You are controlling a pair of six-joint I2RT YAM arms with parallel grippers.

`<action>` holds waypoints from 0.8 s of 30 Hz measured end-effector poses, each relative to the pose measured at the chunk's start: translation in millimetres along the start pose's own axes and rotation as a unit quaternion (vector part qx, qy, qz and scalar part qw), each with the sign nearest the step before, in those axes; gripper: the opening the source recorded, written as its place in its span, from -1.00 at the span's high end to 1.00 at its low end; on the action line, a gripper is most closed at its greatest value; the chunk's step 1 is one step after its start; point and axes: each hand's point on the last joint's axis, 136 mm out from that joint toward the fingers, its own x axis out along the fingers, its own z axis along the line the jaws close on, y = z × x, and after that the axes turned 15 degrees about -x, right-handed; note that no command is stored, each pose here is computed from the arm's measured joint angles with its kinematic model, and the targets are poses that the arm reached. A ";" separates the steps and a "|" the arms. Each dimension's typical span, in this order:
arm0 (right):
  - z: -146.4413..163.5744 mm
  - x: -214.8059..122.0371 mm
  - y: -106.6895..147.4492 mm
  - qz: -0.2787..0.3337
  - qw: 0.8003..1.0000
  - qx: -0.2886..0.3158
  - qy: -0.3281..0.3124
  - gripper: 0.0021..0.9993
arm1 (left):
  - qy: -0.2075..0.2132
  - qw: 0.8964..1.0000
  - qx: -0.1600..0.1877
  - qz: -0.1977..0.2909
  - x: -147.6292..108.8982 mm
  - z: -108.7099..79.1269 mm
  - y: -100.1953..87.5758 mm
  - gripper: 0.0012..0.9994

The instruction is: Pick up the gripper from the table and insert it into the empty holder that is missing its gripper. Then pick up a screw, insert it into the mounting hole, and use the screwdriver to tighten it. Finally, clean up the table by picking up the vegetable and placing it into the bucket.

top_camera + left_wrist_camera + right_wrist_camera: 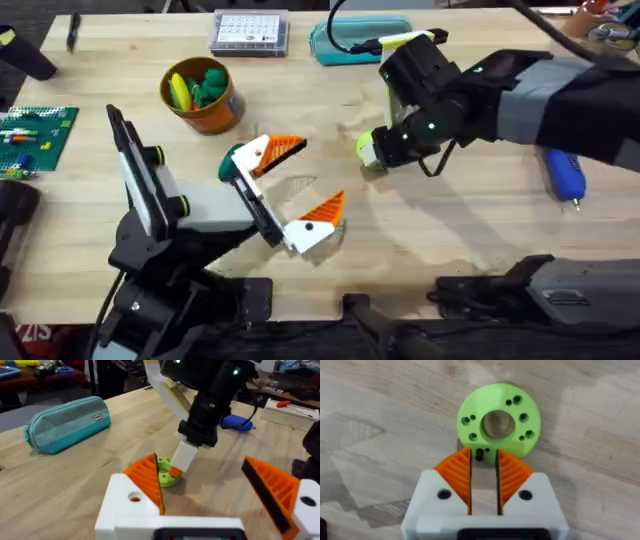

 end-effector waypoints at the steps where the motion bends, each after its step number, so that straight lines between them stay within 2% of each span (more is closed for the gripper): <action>1: -0.3 0.2 0.0 0.000 1.000 0.000 0.001 0.51 | 0.000 1.000 0.000 0.000 0.0 0.0 0.0 -0.98; 14: 3.5 0.4 0.3 0.000 1.000 -0.014 0.004 0.57 | 0.000 1.000 0.000 0.000 0.0 0.0 0.0 -0.98; 24: 2.4 0.3 -1.1 -0.003 0.999 -0.032 0.025 0.72 | 0.000 1.000 0.000 0.000 0.0 0.0 0.0 -0.98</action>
